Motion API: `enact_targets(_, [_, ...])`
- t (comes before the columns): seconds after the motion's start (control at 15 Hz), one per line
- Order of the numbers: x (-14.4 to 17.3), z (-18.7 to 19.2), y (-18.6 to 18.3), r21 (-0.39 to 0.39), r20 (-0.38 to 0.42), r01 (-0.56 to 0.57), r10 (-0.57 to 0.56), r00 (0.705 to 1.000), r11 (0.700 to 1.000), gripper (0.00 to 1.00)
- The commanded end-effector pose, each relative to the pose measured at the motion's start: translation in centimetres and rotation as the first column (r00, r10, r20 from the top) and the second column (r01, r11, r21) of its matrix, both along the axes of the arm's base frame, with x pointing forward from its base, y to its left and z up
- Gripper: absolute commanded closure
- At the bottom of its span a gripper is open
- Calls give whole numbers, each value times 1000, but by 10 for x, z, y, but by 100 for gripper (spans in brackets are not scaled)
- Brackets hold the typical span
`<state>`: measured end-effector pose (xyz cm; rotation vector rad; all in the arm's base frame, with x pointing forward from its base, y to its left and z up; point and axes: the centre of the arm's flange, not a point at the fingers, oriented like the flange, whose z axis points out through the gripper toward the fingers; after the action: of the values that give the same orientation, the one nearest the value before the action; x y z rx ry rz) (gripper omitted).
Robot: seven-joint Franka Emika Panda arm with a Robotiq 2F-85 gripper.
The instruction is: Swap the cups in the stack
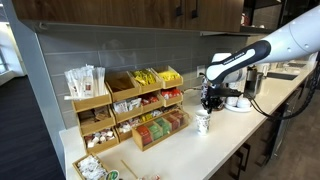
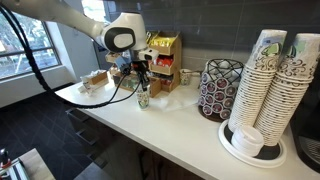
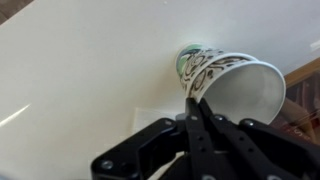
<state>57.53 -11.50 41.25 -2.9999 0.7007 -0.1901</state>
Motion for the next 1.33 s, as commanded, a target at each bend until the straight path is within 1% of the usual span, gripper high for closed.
enact_targets(0.0, [-8,17,0,-18,20,26,-26,999,999,96])
enact_targets(0.33, [-20,48,-1,-17,84,21,-20,996,1000,96])
enact_targets(0.47, [-27,61,-3,-14,123,22,-20,992,1000,96])
enact_targets(0.67, [-37,84,-2,-28,171,8,-3,985,1000,96])
enact_targets(0.87, [-52,111,3,-42,202,-19,27,979,999,96])
enact_targets(1.0, [-59,125,11,-39,219,-68,75,973,997,96])
enact_targets(1.07, [-60,128,17,-38,226,-110,116,967,993,96])
enact_targets(1.27, [-58,130,37,-34,216,-233,235,948,972,96])
